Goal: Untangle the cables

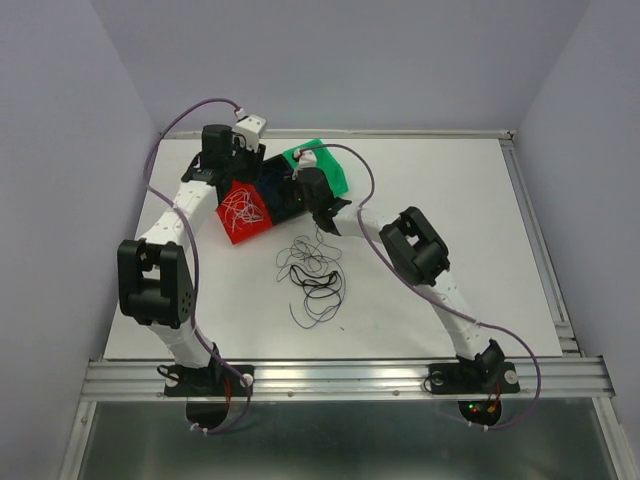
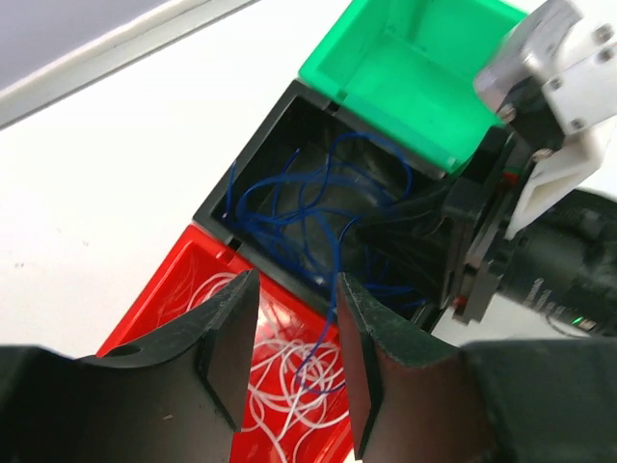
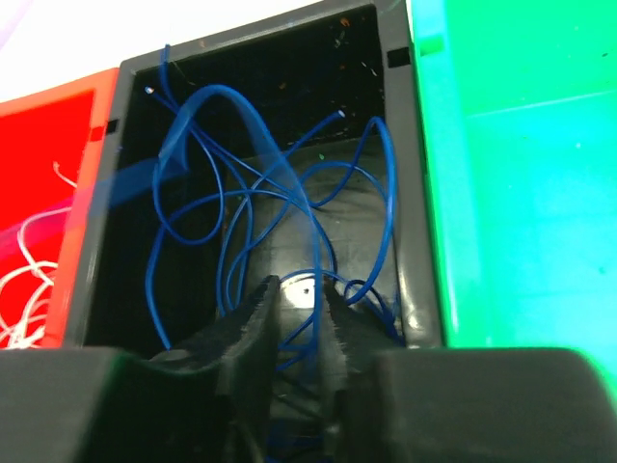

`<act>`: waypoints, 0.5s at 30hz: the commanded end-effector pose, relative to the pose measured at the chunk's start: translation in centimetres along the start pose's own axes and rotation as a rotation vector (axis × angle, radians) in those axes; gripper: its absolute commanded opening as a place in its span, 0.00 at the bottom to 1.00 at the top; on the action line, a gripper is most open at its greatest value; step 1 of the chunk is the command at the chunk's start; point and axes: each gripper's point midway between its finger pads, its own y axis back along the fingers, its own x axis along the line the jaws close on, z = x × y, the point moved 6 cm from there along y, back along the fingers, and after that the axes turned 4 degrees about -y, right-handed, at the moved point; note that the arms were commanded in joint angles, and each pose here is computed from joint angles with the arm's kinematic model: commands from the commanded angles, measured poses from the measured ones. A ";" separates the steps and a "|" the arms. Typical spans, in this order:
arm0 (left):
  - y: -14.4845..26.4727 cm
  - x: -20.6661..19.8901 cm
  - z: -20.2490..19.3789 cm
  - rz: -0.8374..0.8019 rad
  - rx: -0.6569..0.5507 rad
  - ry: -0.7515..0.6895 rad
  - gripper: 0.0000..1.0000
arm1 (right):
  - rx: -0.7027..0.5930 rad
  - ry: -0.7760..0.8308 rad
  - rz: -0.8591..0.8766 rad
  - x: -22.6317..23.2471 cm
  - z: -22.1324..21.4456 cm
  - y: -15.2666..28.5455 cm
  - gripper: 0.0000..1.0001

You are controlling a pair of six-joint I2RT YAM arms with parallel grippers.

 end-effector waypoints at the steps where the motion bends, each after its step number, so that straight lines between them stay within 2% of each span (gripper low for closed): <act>1: 2.9 2.0 0.9 0.076 -0.064 -0.035 0.49 | -0.133 0.014 0.054 2.6 6.2 2.0 0.32; 5: 3.8 1.5 -0.1 0.047 -0.059 -0.062 0.49 | -0.168 0.041 0.092 4.1 8.7 3.6 0.41; 9: 3.3 0.9 -1.0 -0.006 -0.035 -0.070 0.47 | -0.194 0.050 0.106 5.0 10.3 5.1 0.45; 12: 3.1 0.6 -1.3 -0.039 -0.029 -0.081 0.48 | -0.205 0.054 0.115 5.3 11.1 6.3 0.58; 15: 3.4 0.2 -1.5 -0.065 -0.038 -0.108 0.52 | -0.220 0.058 0.120 5.5 11.7 8.1 0.64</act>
